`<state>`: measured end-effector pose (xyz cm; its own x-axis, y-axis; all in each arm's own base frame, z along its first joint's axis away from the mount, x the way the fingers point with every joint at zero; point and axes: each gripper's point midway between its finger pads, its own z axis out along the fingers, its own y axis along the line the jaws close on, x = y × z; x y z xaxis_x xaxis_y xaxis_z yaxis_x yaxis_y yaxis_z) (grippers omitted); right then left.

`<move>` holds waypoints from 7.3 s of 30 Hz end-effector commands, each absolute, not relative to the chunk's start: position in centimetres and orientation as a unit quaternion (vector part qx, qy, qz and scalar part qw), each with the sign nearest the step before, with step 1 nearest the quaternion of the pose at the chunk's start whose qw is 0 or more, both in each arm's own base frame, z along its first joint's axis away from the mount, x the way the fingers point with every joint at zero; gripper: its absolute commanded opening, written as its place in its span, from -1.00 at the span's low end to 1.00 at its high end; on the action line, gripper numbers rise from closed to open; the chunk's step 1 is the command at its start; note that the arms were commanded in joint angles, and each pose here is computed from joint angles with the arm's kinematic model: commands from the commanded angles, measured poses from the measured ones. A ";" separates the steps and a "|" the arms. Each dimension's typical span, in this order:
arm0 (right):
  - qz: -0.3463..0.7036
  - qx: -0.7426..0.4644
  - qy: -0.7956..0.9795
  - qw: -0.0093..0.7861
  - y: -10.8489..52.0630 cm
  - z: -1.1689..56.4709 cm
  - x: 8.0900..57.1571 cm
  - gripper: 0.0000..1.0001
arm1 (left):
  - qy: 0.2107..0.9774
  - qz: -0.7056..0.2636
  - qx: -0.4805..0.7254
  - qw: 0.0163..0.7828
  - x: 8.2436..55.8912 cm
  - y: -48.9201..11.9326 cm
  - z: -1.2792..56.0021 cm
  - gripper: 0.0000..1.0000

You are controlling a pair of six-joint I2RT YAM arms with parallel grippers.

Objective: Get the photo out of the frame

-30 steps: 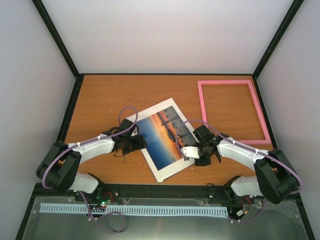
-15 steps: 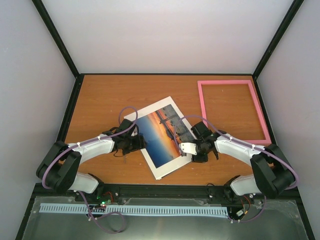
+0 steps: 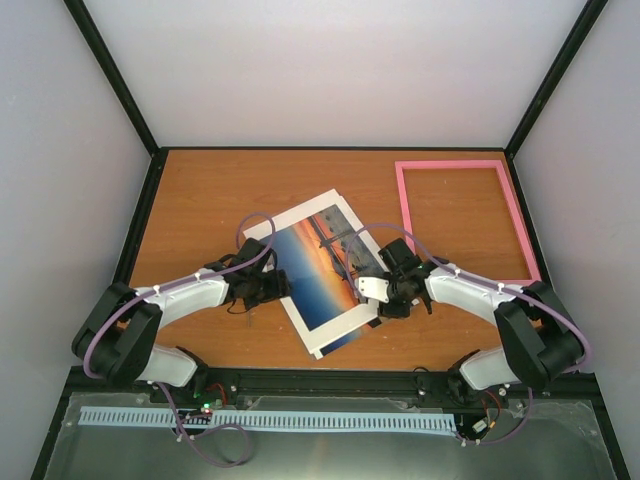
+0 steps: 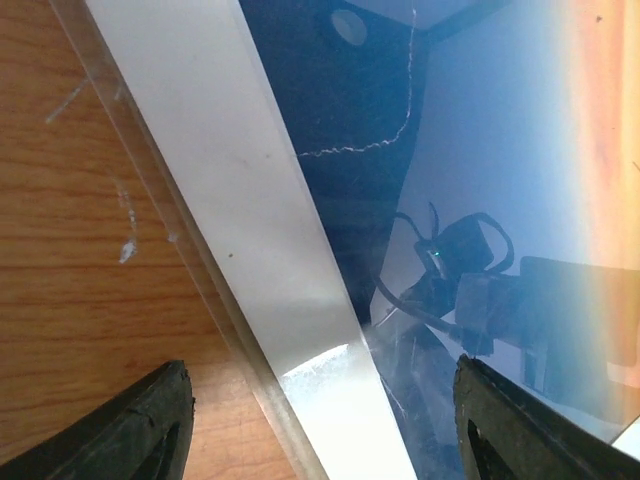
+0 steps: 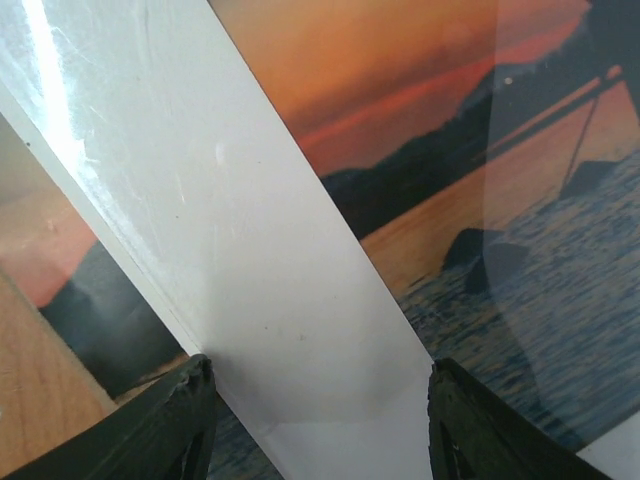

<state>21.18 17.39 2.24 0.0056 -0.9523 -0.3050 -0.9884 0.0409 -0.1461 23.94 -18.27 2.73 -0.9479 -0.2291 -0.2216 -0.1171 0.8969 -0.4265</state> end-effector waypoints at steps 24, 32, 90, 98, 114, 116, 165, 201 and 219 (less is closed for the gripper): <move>0.091 -0.703 0.680 0.185 19.2 4.3 20.8 0.23 | 0.965 -0.187 -0.096 0.158 23.5 -16.9 4.3 0.43; 0.063 -0.717 0.672 0.177 19.5 2.8 20.7 0.26 | 0.965 -0.190 -0.093 0.153 23.5 -17.1 3.8 0.43; 0.090 -0.479 0.854 0.183 13.0 9.5 25.2 0.14 | 0.922 -0.310 0.048 0.226 23.6 -22.2 8.9 0.31; 0.090 -0.438 0.885 0.127 5.2 8.3 21.6 -0.10 | 0.938 -0.294 0.064 0.174 22.1 -23.2 6.8 0.30; 0.261 -0.337 0.904 0.036 3.8 4.5 21.8 0.11 | 0.951 -0.293 0.045 0.084 18.1 -22.3 3.5 0.17; 0.271 -0.330 0.903 0.034 4.0 4.5 21.9 0.15 | 0.952 -0.292 0.043 0.081 18.0 -22.3 3.3 0.17; 0.384 -0.299 0.874 0.009 9.9 5.1 23.2 0.08 | 0.965 -0.253 0.037 0.063 17.9 -21.3 0.8 0.17; 0.436 -0.264 0.860 -0.016 15.0 5.1 26.2 -0.12 | 0.964 -0.254 0.034 0.075 18.3 -21.4 0.8 0.17; 0.440 -0.175 0.880 -0.031 15.3 4.9 27.7 -0.67 | 0.964 -0.250 0.033 0.089 18.4 -20.9 1.0 0.18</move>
